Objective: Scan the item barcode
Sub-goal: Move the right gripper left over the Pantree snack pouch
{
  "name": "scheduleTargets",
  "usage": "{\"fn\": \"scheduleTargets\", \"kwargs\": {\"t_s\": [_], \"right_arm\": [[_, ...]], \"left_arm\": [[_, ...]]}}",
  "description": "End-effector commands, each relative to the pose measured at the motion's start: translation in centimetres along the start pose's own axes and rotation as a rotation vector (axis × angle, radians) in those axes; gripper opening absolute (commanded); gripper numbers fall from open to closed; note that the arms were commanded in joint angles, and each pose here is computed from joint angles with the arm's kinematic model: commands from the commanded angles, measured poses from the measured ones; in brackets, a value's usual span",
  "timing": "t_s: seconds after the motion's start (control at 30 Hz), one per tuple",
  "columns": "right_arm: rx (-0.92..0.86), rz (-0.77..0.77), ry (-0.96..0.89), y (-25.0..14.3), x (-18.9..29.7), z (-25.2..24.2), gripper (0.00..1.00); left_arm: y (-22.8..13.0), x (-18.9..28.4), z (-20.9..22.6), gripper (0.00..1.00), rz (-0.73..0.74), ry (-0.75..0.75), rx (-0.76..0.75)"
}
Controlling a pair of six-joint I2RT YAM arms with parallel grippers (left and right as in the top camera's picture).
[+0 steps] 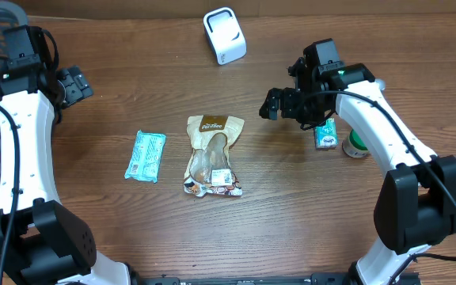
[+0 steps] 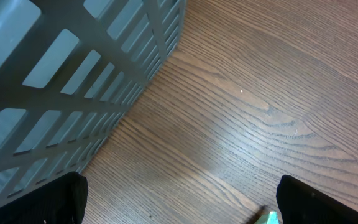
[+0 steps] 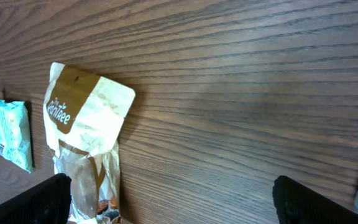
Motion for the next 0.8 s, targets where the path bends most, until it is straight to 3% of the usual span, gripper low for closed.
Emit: {"fn": "scheduleTargets", "kwargs": {"t_s": [0.0, 0.77], "right_arm": [[0.033, -0.007, 0.022, -0.2, 0.2, 1.5, 1.0], [0.182, 0.06, 0.069, -4.7, -2.7, 9.8, 0.95]], "left_arm": [[0.6, 0.8, 0.0, 1.0, -0.031, 0.003, -0.008], [0.6, 0.8, 0.0, 0.99, -0.031, 0.003, -0.008]]}}
Point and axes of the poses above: each gripper's point midway between its finger pads, its own x axis back along the fingers, its own z axis along the line the jaws close on, y = z × x, the point moved 6 cm from there along x, back along the fingers, and after that the axes turned 1 degree about -x, right-handed, at the moved point
